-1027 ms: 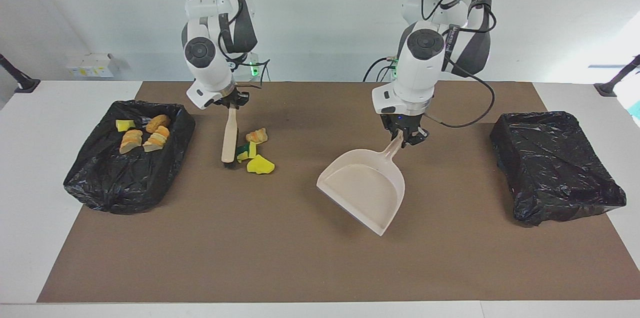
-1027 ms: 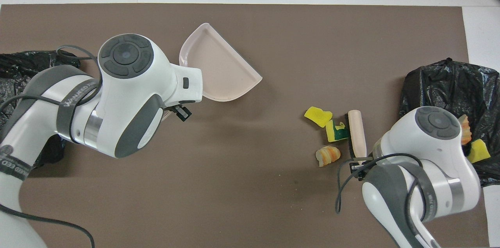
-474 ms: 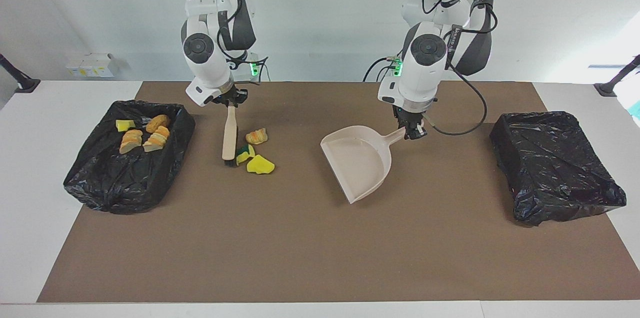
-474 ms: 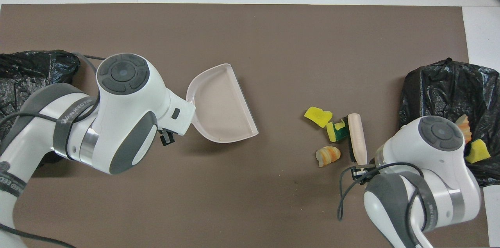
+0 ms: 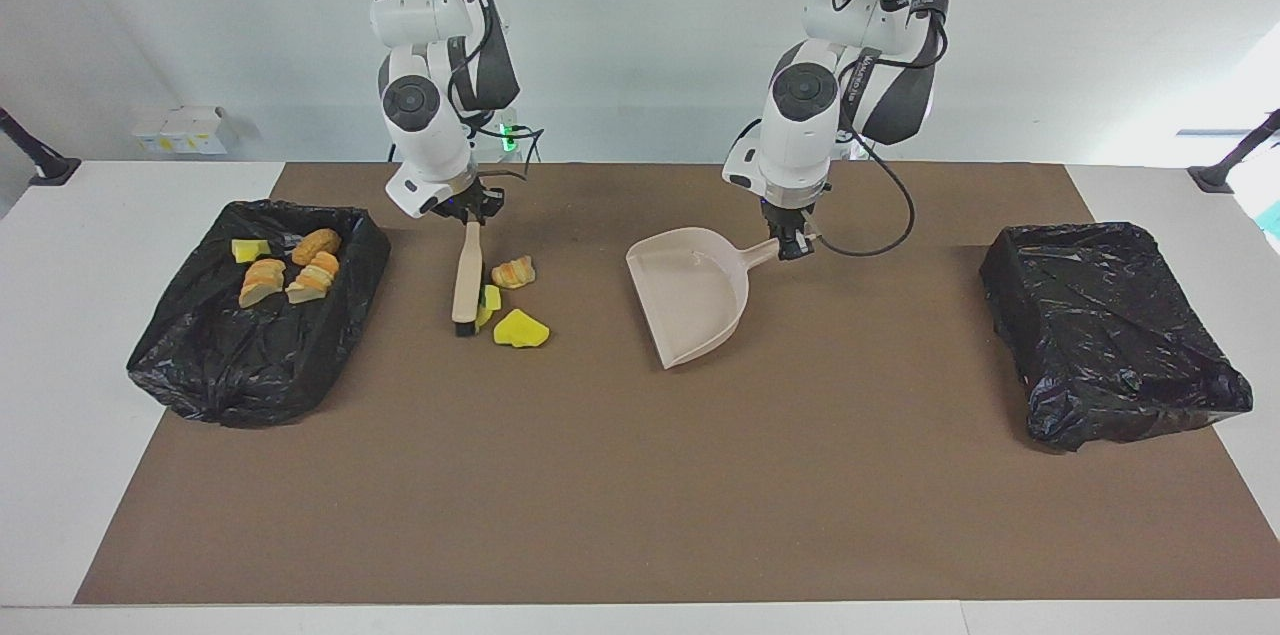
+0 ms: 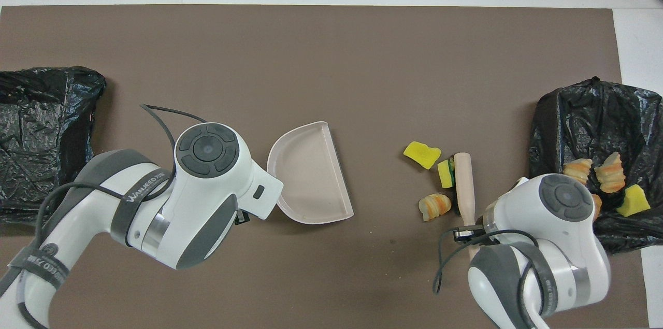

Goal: Sweep and dump trash in bin
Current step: 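Pull the dustpan toward the robot with the left gripper, then sweep the sponge pieces toward the dustpan with the right gripper's brush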

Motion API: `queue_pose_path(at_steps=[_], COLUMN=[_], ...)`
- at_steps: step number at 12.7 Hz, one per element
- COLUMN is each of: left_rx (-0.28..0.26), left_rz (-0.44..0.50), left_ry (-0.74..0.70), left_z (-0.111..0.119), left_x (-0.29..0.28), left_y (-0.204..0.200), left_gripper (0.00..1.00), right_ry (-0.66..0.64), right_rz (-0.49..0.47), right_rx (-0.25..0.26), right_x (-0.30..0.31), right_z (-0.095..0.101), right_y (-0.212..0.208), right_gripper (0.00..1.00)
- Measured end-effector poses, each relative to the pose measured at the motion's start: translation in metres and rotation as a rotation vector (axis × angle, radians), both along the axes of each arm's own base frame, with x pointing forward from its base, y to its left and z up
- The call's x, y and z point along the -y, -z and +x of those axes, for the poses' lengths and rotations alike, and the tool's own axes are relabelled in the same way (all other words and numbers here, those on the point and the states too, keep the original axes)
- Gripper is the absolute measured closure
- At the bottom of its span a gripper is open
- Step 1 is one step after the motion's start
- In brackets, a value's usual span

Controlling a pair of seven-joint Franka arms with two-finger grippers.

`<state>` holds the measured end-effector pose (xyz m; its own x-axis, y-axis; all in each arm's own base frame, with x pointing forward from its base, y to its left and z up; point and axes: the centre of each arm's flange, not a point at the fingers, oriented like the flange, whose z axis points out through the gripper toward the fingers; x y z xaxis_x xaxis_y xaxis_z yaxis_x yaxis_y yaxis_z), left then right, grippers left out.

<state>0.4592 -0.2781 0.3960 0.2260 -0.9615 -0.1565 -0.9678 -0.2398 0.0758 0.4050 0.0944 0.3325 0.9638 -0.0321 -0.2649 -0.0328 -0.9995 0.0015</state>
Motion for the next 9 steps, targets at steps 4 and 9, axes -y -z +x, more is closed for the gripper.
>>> queue_pose_path(at_steps=[4,9], left_rx=[-0.006,0.001], left_rz=[0.003,0.001], left_ry=[0.000,-0.009], left_z=[-0.008,-0.011], left_x=[-0.003,-0.003], left_y=[0.020,0.022], left_gripper=[0.69,0.69], right_ry=[0.060,0.106], right_rz=[0.000,0.045], right_rx=[0.024,0.010], right_x=[-0.037,-0.125], right_z=[0.001,0.017], right_y=[0.000,-0.005], right_gripper=[0.75,0.75])
